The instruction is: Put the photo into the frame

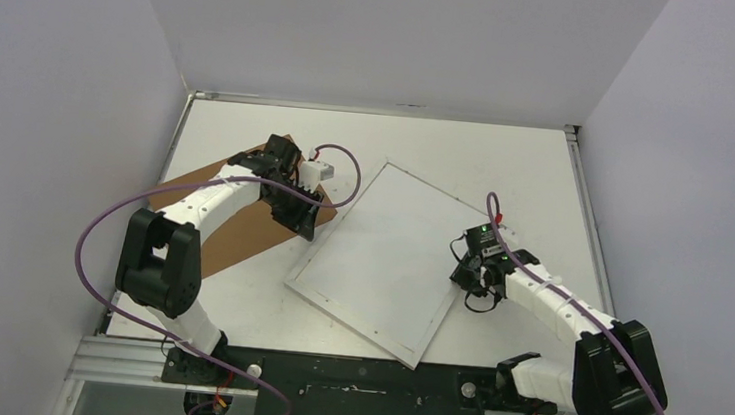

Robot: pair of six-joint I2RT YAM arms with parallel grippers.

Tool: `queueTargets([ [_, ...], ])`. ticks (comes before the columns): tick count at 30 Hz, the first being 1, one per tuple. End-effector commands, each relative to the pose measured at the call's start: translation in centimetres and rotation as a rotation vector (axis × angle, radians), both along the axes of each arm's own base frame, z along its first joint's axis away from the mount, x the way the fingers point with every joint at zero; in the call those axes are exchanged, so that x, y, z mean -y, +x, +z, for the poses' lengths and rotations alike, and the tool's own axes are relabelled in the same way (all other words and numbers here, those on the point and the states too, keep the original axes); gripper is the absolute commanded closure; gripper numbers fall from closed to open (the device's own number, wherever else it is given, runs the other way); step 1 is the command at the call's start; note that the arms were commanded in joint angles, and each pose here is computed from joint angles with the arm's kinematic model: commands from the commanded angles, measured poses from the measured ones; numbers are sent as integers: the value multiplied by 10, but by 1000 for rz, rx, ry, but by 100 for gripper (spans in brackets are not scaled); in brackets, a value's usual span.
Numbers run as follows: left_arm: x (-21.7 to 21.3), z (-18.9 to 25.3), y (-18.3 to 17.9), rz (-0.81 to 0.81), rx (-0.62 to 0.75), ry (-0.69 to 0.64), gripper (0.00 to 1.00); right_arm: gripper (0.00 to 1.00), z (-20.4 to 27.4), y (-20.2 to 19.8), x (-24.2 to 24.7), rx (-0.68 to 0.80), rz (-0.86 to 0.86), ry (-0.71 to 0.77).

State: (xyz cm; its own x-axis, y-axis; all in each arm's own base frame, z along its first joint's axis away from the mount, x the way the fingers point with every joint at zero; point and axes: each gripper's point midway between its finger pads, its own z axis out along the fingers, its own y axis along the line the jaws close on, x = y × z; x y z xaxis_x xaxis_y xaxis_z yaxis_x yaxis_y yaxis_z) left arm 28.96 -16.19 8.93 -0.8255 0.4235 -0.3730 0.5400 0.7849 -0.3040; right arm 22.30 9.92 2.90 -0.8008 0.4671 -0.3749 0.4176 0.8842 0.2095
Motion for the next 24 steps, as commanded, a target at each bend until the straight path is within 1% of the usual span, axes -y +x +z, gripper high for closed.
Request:
queueTargets([
  [1, -3, 1, 3, -6, 23, 4, 60, 95, 15, 18, -11, 113, -1, 74],
  [8, -4, -1, 3, 7, 13, 8, 62, 95, 30, 33, -21, 220, 18, 142],
  [12, -4, 0, 2, 15, 5, -3, 62, 95, 32, 43, -23, 234, 38, 139],
  [13, -4, 1, 2, 16, 4, -4, 62, 90, 33, 45, -24, 232, 47, 133],
  [14, -4, 2, 2, 18, 4, -5, 62, 77, 34, 45, -23, 224, 52, 125],
  [15, -4, 4, 3, 18, 9, -11, 62, 68, 37, 44, -23, 222, 59, 121],
  [17, -5, 7, 4, 21, 15, -14, 62, 58, 44, 40, -21, 228, 64, 120],
  [19, -7, 9, 5, 25, 17, -14, 62, 42, 48, 33, -17, 225, 60, 114],
  [20, -7, 10, 6, 27, 19, -14, 62, 37, 49, 28, -16, 218, 62, 116],
  [21, -8, 11, 6, 28, 20, -13, 62, 35, 49, 23, -15, 207, 59, 116],
  [24, -11, 10, 7, 31, 21, -5, 62, 38, 44, 0, -28, 161, 84, 193],
])
